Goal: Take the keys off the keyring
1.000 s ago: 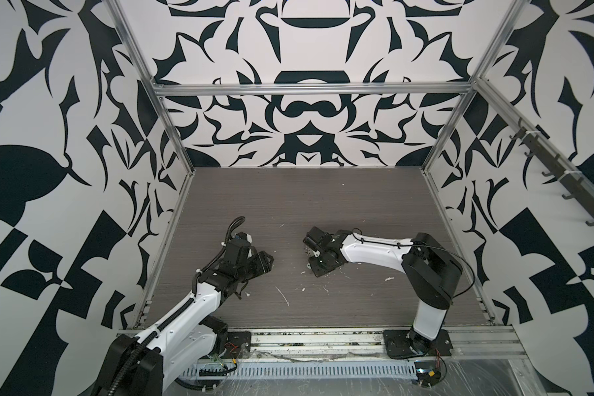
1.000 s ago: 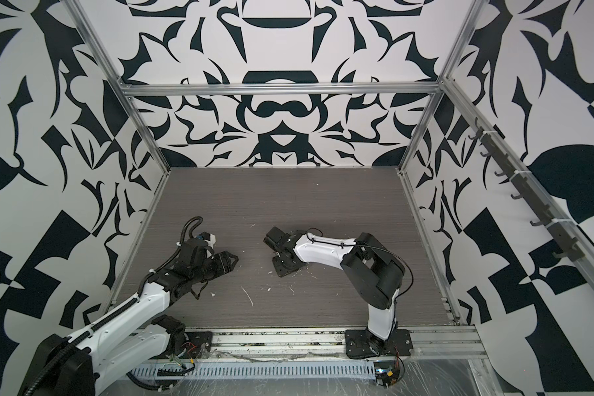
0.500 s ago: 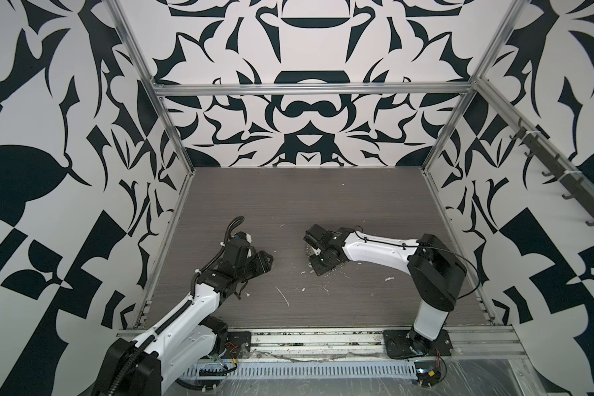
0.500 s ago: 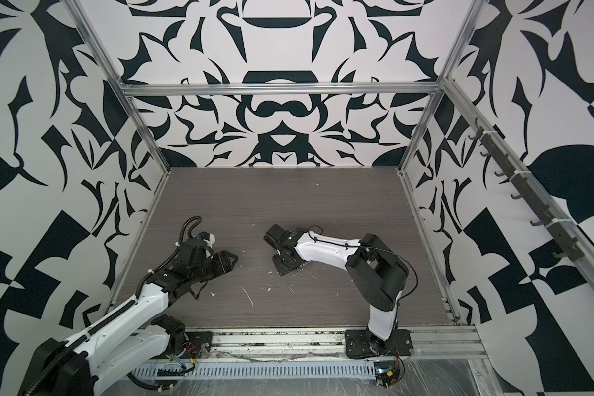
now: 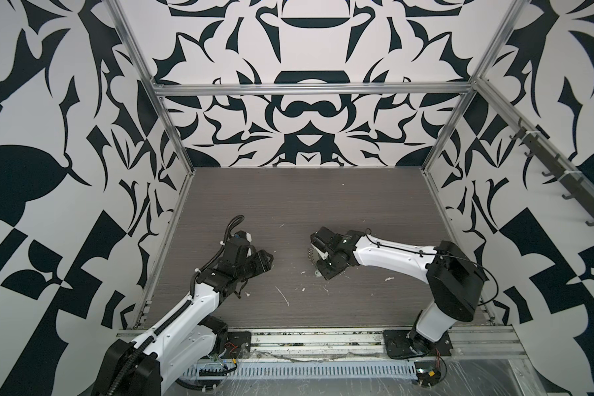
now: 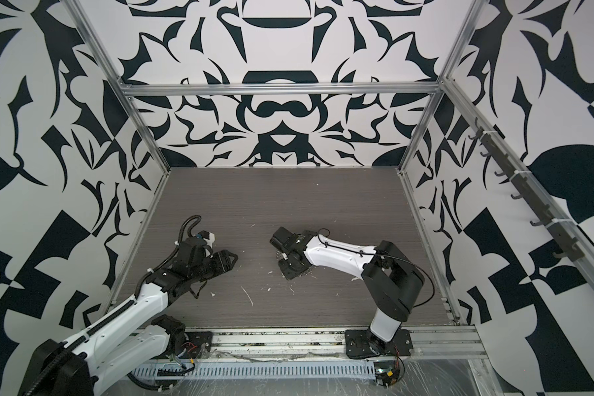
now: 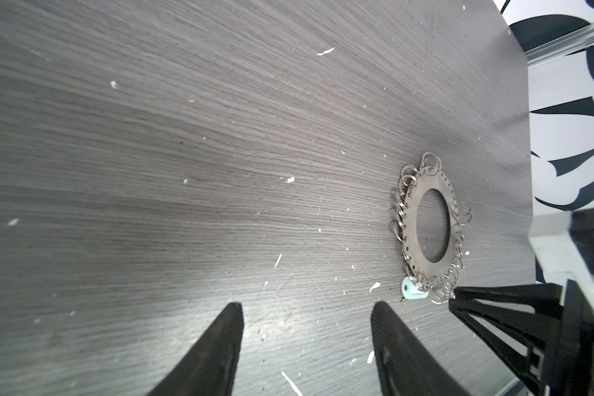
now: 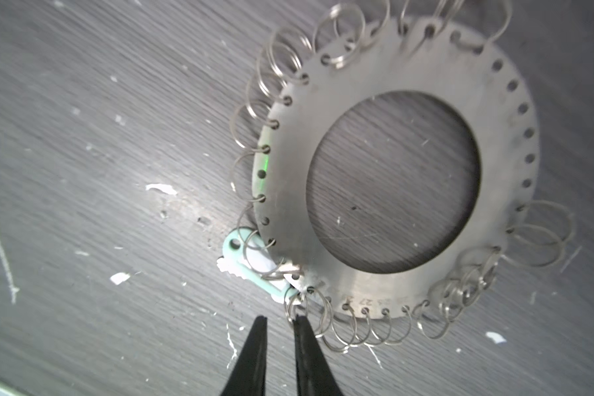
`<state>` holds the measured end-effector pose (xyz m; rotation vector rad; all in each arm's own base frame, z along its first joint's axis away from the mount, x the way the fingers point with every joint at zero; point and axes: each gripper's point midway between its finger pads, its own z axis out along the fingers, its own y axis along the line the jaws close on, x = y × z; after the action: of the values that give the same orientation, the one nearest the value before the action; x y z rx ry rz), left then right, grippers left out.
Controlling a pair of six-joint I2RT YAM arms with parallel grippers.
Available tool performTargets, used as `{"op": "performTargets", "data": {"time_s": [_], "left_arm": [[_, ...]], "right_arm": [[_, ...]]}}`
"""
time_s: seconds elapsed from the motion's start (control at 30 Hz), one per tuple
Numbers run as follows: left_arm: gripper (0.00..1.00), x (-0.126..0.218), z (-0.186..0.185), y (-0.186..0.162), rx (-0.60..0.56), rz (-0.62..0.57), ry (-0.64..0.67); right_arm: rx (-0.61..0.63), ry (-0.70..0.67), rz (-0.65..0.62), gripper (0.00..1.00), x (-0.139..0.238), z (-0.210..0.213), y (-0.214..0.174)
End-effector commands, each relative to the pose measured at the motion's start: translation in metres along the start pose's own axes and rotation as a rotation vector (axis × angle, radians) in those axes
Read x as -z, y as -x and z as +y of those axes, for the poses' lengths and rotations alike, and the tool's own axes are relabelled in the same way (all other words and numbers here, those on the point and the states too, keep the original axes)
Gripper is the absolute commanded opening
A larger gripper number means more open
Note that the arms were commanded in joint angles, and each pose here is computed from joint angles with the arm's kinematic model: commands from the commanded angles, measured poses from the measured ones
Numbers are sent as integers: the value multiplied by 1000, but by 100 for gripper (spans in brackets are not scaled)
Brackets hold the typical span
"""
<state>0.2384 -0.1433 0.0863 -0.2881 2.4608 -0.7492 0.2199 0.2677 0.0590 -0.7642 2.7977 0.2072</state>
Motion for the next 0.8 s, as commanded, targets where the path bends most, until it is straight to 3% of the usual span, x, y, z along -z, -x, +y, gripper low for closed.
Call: {"op": "performTargets", "data": {"time_s": [0.0,0.27,0.77], "left_arm": [[63,5,-7,5,-7,-9,-10],[63,3,-9,6,-7,-1,-12],[63,3,-8,5,-8,-1,-12]], "right_arm": [[-75,23,-75,24,18,1,7],[-397,84,-118,25,12,-12,4],[-506,121,-101,24,-4,-19,-1]]}}
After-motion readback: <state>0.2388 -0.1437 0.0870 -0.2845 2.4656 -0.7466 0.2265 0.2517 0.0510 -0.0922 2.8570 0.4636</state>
